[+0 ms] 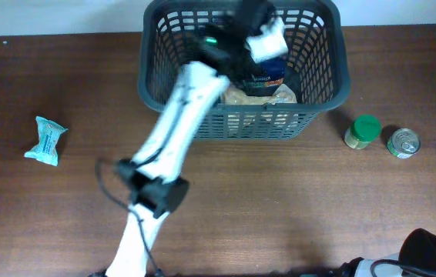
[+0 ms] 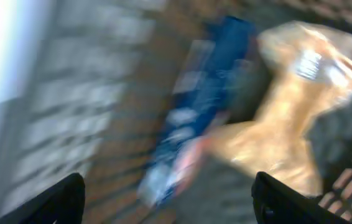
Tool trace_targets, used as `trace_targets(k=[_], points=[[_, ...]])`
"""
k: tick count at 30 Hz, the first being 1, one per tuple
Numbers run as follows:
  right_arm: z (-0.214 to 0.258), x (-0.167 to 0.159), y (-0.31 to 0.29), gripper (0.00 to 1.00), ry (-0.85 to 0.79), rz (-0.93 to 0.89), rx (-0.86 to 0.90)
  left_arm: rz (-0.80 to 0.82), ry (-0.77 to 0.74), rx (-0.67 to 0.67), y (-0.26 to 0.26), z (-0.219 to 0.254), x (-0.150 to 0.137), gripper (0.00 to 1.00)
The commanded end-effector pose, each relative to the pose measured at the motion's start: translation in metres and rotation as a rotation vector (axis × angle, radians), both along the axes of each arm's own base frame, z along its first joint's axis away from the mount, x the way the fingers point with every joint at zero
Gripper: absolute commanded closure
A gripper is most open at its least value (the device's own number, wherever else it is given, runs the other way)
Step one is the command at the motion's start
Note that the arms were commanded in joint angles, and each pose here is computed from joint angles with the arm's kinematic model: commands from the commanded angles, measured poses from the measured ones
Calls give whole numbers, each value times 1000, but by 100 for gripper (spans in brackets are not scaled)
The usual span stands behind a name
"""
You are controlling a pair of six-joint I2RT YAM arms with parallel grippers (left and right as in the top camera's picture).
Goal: Pack container
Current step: 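Lift the tan pouch into the basket and release it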
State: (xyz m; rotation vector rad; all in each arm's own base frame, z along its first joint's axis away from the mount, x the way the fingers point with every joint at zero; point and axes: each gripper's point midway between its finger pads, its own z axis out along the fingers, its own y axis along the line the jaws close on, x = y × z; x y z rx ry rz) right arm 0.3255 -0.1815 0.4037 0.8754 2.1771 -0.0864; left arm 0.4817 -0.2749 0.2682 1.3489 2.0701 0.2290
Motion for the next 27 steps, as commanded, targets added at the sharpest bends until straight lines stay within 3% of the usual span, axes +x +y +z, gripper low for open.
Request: trace_targets(k=[1,8,13,17,20,21,23,27], points=[[1,-3,-3,1,2,-14,-8,310,-228,-168,102,128,-13,22],[1,-3,-3,1,2,-15,-8,700,-182,-234,244,134,-22,23],[1,-3,-3,1,2,-15,-8,909,-50,-219,318,93,-25,23],[1,-3,-3,1,2,-15,-8,1170,175,-175,391,20,-46,21],[1,-3,-3,1,2,-15,-8,1276,360,-193,429,-41,-65,13],[1,-3,-3,1,2,-14,-8,1298,402,-202,437,-56,-70,13],[1,-3,-3,1,2,-14,-8,1309,504,-206,459,-99,-86,3],[1,-3,-3,1,2,-14,-8,1284,532,-178,494,-151,-98,3]])
